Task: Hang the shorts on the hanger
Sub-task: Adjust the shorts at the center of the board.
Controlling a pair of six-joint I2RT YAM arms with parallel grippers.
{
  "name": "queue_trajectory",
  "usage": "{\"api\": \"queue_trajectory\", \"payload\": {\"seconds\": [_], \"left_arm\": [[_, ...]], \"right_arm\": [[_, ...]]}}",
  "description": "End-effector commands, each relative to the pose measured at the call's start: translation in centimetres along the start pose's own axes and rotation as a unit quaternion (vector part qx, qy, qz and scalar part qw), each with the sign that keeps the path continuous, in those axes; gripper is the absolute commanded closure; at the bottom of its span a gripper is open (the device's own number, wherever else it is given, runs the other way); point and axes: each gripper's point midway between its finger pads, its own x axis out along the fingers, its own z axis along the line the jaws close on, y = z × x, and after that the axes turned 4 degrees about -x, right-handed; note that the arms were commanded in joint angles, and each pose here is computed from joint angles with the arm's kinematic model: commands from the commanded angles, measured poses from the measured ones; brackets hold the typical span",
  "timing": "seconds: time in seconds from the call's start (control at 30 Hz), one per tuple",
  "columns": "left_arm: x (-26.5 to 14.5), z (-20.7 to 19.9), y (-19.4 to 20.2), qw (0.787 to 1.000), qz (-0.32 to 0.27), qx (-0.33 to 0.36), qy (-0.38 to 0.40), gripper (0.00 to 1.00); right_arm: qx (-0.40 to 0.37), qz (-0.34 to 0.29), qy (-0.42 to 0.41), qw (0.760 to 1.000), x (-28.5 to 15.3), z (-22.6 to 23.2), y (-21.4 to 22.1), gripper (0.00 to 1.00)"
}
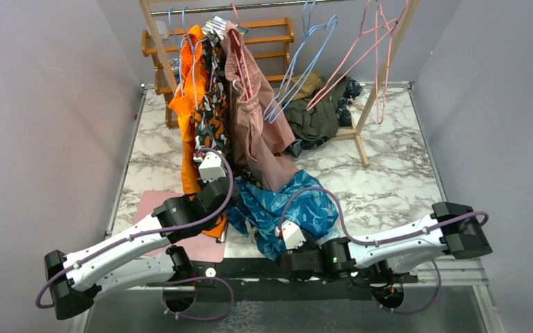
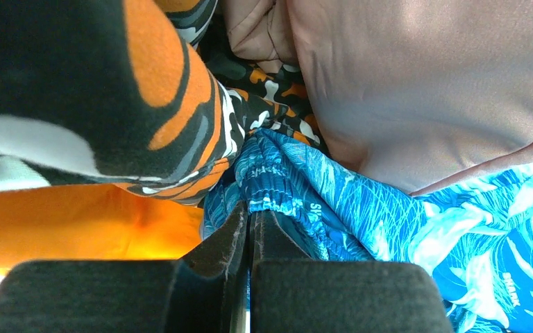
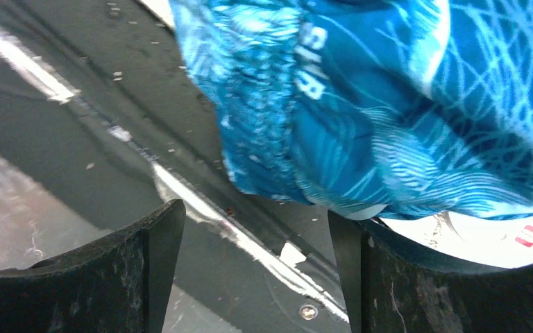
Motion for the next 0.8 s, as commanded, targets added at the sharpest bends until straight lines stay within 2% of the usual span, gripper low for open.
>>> {"api": "queue_trajectory", "payload": {"seconds": [0.0, 0.23, 0.53, 0.57, 0.77], "left_arm": [[-0.4, -0.5, -0.9, 1.0, -0.015, -0.008, 0.017, 1.0], [-0.7, -0.6, -0.9, 0.999, -0.015, -0.013, 0.025, 1.0], [-0.8, -0.7, -0.7, 0.999, -0.008, -0.017, 0.033, 1.0], [-0.8, -0.7, -0.7, 0.999, -0.008, -0.017, 0.034, 1.0], [-0.7, -0.8, -0.6, 0.999, -0.005, -0.014, 0.033, 1.0]], "right_arm": [[0.036, -0.017, 0.091, 0.995, 0.6, -2.7, 0.0, 0.21], [0.058, -0.041, 0.115, 0.991, 1.0, -3.5, -0.4, 0.25], [0.078, -0.08, 0.117, 0.987, -0.4, -4.1, -2.1, 0.37], [0.073, -0.083, 0.11, 0.988, -0.5, -3.9, -2.4, 0.37], [0.039, -0.069, 0.043, 0.996, 0.4, -1.3, -2.1, 0.22]]}}
